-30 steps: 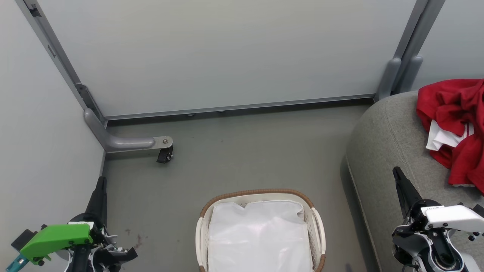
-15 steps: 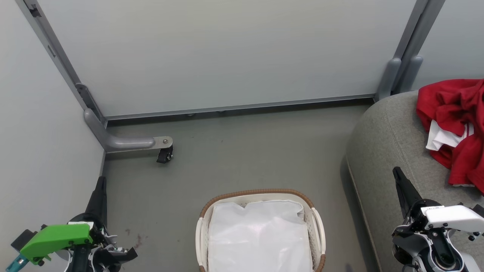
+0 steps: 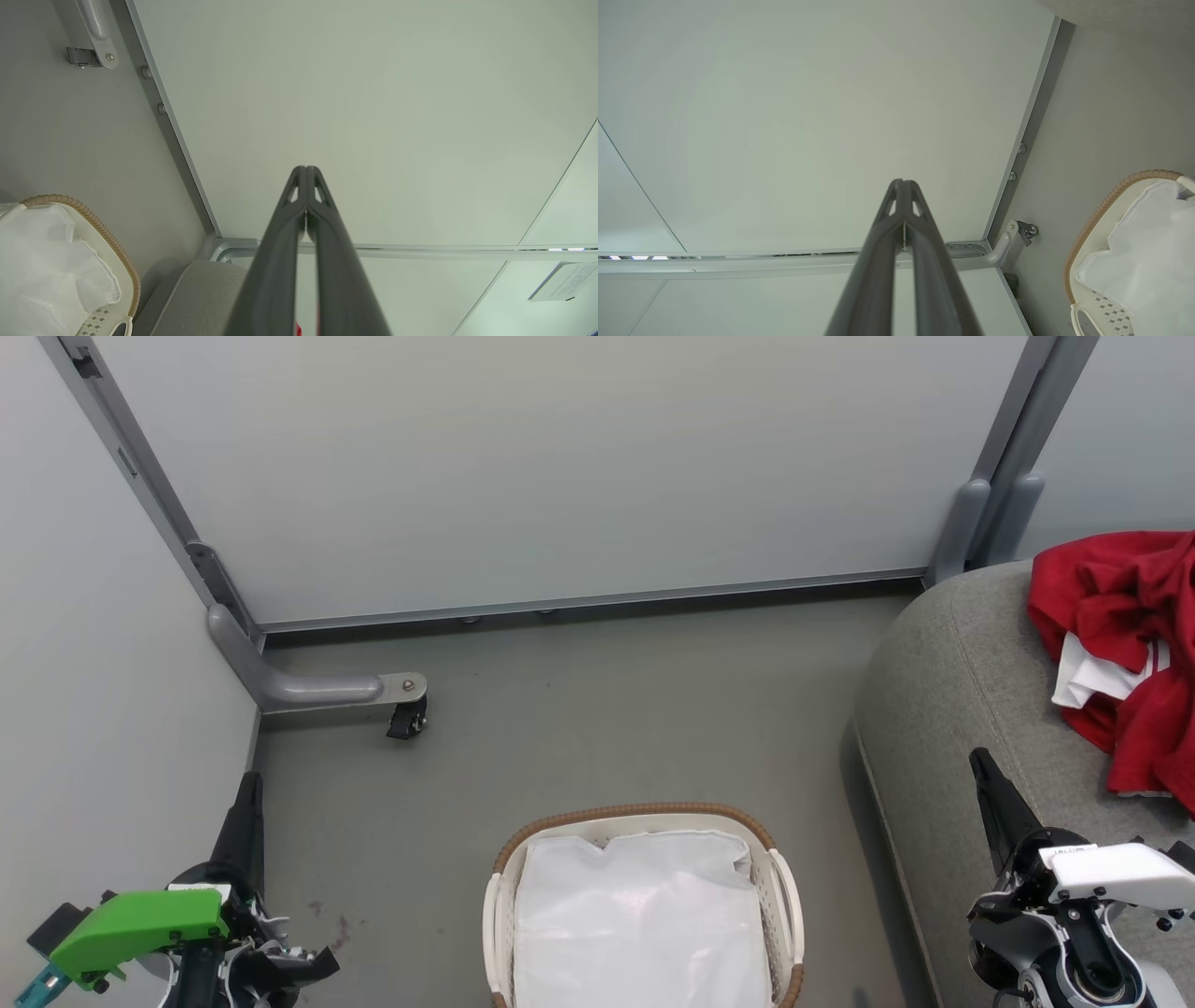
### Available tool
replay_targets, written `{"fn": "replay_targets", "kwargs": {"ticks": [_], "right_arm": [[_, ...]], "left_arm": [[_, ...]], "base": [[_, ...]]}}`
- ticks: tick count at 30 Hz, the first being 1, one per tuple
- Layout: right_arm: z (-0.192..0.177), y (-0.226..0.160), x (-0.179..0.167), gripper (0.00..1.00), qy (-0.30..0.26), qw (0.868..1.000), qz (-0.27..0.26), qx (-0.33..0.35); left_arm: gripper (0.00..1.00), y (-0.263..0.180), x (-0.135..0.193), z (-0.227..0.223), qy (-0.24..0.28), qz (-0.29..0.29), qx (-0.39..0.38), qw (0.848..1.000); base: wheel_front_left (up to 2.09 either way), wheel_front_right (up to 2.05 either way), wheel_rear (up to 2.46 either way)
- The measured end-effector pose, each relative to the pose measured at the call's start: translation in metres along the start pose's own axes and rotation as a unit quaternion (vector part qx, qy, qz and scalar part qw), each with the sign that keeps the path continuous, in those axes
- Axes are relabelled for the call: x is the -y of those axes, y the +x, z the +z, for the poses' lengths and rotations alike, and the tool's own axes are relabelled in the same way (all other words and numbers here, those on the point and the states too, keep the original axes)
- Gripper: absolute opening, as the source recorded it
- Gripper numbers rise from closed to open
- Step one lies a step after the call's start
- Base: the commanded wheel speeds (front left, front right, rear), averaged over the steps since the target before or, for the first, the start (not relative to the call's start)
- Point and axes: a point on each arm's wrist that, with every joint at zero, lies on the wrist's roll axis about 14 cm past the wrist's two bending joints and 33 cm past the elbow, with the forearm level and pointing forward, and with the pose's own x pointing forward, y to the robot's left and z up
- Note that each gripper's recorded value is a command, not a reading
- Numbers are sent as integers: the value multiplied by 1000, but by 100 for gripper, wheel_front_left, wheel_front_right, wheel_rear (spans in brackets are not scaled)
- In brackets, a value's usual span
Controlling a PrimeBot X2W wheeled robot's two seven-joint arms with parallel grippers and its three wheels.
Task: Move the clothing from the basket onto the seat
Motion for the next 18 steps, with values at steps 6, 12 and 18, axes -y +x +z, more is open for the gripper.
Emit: {"fn": "replay_targets", "kwargs": {"ticks": [6,12,18], "right_arm": [[0,0,0,0,0,1000,0,0],[0,0,0,0,0,1000,0,0],[0,0,0,0,0,1000,0,0]], "left_arm": [[0,0,0,0,0,0,0,1000],[0,0,0,0,0,0,0,1000],[0,0,0,0,0,0,0,1000]], "base": [[0,0,0],[0,0,0],[0,0,0]]}}
